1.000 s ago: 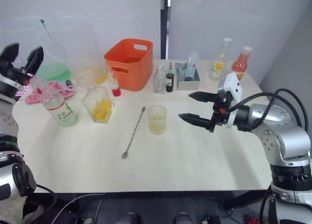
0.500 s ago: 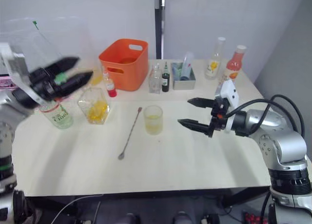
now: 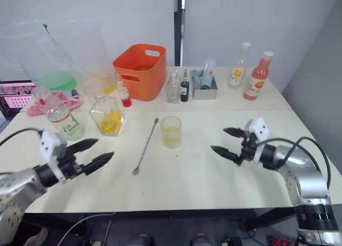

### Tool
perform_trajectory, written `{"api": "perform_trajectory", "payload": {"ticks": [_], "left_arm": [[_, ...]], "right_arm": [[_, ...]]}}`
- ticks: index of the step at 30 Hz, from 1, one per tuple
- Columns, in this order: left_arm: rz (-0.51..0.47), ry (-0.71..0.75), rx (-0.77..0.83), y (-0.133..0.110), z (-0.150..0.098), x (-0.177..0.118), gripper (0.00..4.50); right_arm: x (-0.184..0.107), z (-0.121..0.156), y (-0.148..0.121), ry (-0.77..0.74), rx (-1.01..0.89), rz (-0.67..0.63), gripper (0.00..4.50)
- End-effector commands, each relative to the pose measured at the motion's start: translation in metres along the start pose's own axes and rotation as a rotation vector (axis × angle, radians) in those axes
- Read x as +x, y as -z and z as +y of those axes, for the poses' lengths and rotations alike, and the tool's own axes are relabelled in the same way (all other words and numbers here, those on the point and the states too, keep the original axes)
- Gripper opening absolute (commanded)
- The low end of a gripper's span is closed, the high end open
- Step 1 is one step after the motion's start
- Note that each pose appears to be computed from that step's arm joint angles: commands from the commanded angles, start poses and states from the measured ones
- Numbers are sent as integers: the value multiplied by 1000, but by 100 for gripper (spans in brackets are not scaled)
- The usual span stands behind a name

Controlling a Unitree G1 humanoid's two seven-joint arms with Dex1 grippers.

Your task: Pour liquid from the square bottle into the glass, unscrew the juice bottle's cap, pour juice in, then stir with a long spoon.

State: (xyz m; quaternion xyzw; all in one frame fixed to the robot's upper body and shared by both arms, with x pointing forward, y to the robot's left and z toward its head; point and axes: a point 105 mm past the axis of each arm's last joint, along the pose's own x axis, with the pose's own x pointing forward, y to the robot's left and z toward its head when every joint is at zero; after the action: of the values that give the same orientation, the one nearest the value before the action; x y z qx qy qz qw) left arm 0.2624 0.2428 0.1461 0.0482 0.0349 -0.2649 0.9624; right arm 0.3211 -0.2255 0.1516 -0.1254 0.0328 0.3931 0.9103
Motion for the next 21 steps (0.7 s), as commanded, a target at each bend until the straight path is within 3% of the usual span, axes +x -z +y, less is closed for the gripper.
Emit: {"api": "perform_trajectory", "payload": {"ticks": [1, 7, 11, 21], "left_arm": [[27, -151, 70, 20, 27, -25, 449], [23, -312, 65, 50, 55, -63, 449], [66, -312, 52, 63, 61, -79, 449], [112, -302, 68, 68, 61, -83, 449]], "right_arm": [[-20, -14, 9, 87, -46, 11, 450], [-40, -21, 40, 151, -16, 80, 450], [-56, -26, 54, 198, 14, 114, 450], [-62, -31, 53, 194, 57, 95, 450]]}}
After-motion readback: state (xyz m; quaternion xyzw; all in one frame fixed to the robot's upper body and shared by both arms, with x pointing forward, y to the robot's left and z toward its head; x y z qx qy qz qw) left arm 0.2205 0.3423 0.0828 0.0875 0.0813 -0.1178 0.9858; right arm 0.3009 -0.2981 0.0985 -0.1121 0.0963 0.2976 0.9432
